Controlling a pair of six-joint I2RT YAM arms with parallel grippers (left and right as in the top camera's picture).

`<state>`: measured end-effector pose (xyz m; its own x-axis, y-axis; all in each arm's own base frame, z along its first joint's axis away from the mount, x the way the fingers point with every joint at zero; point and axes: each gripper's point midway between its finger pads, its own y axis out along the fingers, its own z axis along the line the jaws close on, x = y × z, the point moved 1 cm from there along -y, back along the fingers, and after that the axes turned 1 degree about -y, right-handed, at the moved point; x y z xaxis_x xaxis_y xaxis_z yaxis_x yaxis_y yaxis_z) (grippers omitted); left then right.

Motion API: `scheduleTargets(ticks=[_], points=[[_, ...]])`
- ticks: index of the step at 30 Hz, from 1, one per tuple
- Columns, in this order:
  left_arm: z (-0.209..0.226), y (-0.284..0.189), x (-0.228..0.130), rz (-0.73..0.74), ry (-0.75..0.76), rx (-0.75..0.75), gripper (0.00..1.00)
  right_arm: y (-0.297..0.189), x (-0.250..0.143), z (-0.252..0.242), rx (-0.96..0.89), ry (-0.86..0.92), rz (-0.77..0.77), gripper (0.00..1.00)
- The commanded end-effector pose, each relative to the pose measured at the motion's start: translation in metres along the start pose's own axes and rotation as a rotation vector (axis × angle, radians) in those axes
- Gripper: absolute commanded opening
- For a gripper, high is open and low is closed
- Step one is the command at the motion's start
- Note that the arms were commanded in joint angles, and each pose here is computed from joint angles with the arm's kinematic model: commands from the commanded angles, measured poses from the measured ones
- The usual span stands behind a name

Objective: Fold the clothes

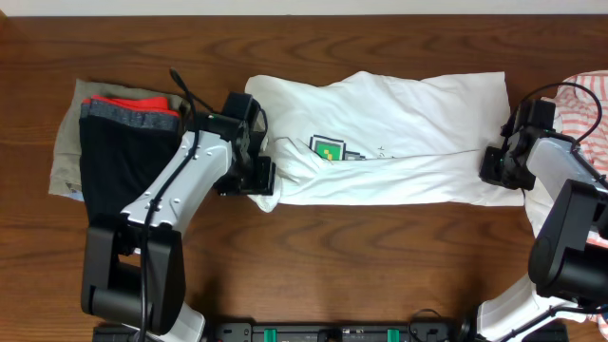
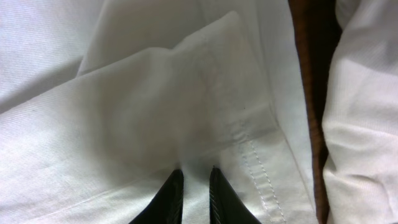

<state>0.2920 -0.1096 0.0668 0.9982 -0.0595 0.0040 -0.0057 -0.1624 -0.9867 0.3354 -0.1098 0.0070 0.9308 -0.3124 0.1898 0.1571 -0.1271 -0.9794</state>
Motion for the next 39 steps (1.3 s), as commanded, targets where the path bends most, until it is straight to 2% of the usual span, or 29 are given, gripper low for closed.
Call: scheduleTargets(ticks=[1,8,13,15,29,33,35,36,37,39], points=[[0.016,0.004,0.004,-0.040,-0.067,0.088,0.64,0.008,-0.014,-0.007,-0.026,0.019,0.045,0.15],[0.011,0.004,0.013,-0.079,-0.082,0.056,0.64,0.008,-0.015,-0.007,-0.026,0.018,0.049,0.15],[-0.028,0.002,0.011,-0.053,0.008,-0.177,0.64,0.008,-0.015,-0.007,-0.026,0.018,0.049,0.15],[-0.034,0.001,0.011,-0.049,0.014,-0.215,0.64,0.008,-0.015,-0.007,-0.026,0.018,0.049,0.15],[-0.032,0.016,0.018,-0.104,0.027,-0.221,0.64,0.008,-0.018,-0.007,-0.026,0.017,0.061,0.16],[-0.020,0.022,0.027,-0.154,-0.014,-0.152,0.64,0.008,-0.019,-0.007,-0.026,0.016,0.065,0.16],[-0.015,0.022,0.034,-0.186,-0.014,-0.116,0.57,0.008,-0.019,-0.007,-0.026,0.016,0.066,0.15],[-0.014,0.021,0.038,-0.205,-0.011,-0.111,0.47,0.008,-0.020,-0.007,-0.026,0.016,0.067,0.16],[-0.016,0.020,0.043,-0.225,-0.007,-0.117,0.30,0.008,-0.020,-0.007,-0.026,0.016,0.068,0.16],[-0.019,0.017,0.051,-0.261,-0.004,-0.130,0.11,0.008,-0.020,-0.007,-0.026,0.016,0.068,0.16]])
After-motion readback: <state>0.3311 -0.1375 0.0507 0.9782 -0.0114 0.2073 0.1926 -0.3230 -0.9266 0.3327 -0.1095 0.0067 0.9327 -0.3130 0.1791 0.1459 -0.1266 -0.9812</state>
